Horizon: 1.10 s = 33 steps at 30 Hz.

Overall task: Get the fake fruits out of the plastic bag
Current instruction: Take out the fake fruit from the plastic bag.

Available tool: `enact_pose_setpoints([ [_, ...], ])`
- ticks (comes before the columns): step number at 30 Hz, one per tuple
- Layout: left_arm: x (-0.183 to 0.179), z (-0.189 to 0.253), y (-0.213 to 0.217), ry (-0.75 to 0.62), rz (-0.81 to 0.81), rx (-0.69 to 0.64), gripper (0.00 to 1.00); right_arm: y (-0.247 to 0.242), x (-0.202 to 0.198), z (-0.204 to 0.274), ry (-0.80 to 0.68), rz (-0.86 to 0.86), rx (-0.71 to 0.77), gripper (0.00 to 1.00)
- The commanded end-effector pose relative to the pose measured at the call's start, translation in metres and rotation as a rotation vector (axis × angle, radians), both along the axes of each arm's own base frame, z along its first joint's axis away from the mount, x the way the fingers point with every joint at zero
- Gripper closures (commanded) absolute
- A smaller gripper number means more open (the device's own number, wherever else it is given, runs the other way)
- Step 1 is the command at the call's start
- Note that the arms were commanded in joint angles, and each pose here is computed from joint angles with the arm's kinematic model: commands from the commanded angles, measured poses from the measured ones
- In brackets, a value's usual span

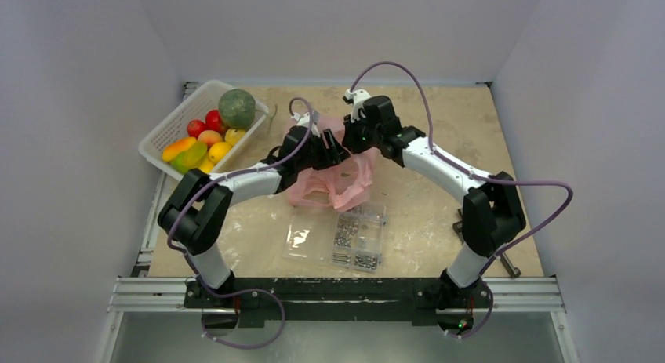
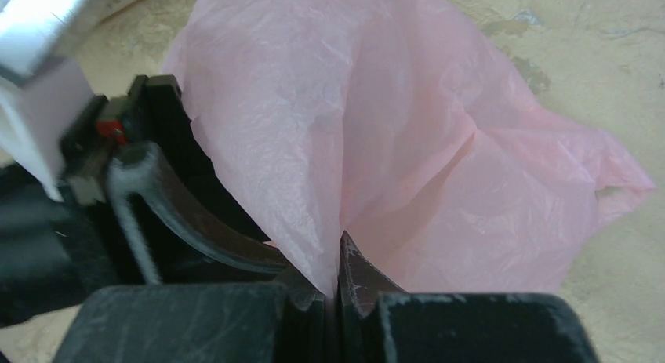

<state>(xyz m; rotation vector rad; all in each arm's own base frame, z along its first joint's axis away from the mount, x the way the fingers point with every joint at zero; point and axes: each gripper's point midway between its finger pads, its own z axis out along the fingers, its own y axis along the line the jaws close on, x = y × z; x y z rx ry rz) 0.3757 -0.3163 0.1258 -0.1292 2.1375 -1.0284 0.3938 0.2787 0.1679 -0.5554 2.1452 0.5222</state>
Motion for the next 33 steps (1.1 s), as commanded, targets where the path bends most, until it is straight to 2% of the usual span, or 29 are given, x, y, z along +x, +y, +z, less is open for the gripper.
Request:
enact_pose_setpoints([
  [1,0.013,0.003,0.001,-0.108,0.086,0.188,0.42,0.017,-0.004,0.045,0.007,0.005,0.136,1.00],
  [4,0.002,0.020,-0.014,-0.245,0.077,0.207,0.41,0.021,-0.007,0.048,0.015,0.023,0.160,1.00],
  [7,0.007,0.006,-0.015,-0.217,0.104,0.224,0.45,0.021,-0.008,0.051,0.019,0.018,0.167,1.00],
  [10,0.019,0.000,-0.014,-0.259,0.141,0.308,0.48,0.023,-0.011,0.053,0.026,0.032,0.182,1.00],
  [13,0.031,0.005,0.007,-0.309,0.260,0.405,0.45,0.023,-0.012,0.051,0.033,0.033,0.178,1.00],
  [16,0.042,0.014,0.035,-0.335,0.355,0.559,0.42,0.019,-0.014,0.055,0.020,0.033,0.169,1.00],
  [19,0.048,0.024,0.057,-0.354,0.393,0.658,0.40,0.016,-0.016,0.058,0.000,0.036,0.165,1.00],
  [23,0.049,0.039,0.065,-0.406,0.405,0.687,0.37,0.016,-0.018,0.052,0.009,0.051,0.154,1.00],
  [28,0.063,0.027,0.077,-0.342,0.402,0.706,0.35,0.019,-0.023,0.055,0.005,0.079,0.174,1.00],
  [33,0.078,0.019,0.062,-0.327,0.336,0.691,0.32,0.022,-0.027,0.055,0.010,0.102,0.187,1.00],
])
